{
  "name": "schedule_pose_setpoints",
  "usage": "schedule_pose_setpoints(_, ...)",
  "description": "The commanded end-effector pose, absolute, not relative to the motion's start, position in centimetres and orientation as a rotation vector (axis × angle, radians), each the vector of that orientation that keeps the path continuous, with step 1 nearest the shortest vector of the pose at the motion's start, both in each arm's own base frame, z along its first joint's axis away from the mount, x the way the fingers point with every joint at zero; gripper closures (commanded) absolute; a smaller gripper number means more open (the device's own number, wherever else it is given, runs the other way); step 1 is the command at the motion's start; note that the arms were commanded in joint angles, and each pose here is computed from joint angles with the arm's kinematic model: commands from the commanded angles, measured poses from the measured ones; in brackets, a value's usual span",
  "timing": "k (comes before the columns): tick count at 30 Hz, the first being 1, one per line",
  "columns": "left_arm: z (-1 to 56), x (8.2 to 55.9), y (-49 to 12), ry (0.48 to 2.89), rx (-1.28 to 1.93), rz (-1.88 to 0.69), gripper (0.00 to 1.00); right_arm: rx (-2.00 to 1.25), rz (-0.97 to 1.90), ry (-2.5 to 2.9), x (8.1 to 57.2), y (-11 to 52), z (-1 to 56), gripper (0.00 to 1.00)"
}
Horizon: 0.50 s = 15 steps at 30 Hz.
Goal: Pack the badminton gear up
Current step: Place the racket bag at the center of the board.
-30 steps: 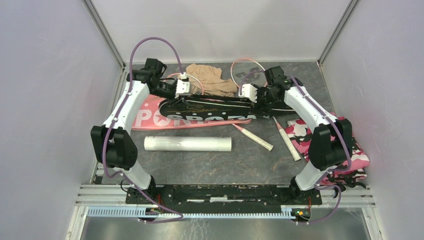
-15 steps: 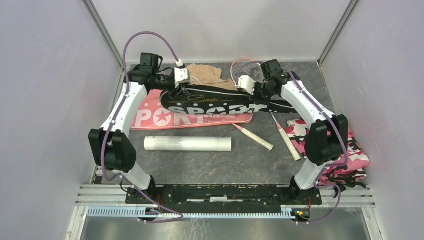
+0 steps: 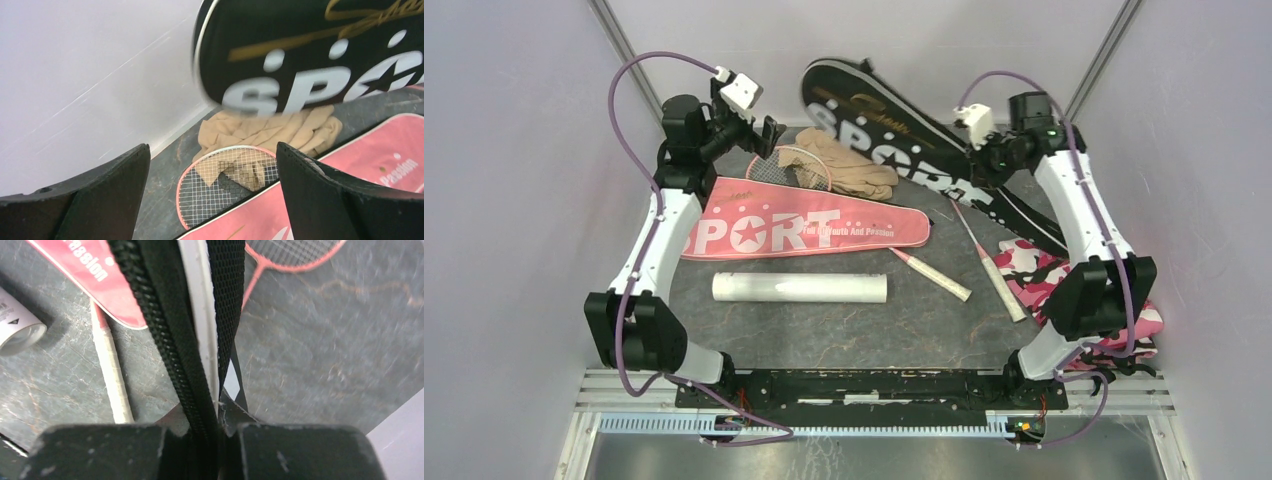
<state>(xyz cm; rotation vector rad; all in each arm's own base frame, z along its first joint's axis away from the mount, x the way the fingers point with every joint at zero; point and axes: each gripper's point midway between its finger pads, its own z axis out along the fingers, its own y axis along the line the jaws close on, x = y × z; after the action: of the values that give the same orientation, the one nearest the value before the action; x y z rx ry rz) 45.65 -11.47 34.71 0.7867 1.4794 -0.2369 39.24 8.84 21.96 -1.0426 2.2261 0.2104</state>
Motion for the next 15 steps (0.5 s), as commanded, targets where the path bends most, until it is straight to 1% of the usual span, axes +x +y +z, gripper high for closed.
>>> schedule_pose_setpoints(1,39.3,45.6,-9.4,1.455,0.552,-0.195,0.00,-0.751,0.374,2.190,39.0,6.3,26.2,1.00)
schedule_pose_setpoints(5,38.4,44.4,-10.2,1.477,0.576,-0.252,0.00,-0.619,0.435,2.250,38.1,3.1,24.9,1.00)
schedule_pose_setpoints(8,37.3,43.2,-11.2,1.483,0.619,-0.321,0.00,-0.518,0.430,2.275,37.6,0.2,24.2,1.00)
schedule_pose_setpoints(15,33.5,40.7,-13.2,1.533,0.672,-0.482,0.00,-0.402,0.486,2.401,36.1,-5.5,19.9,1.00)
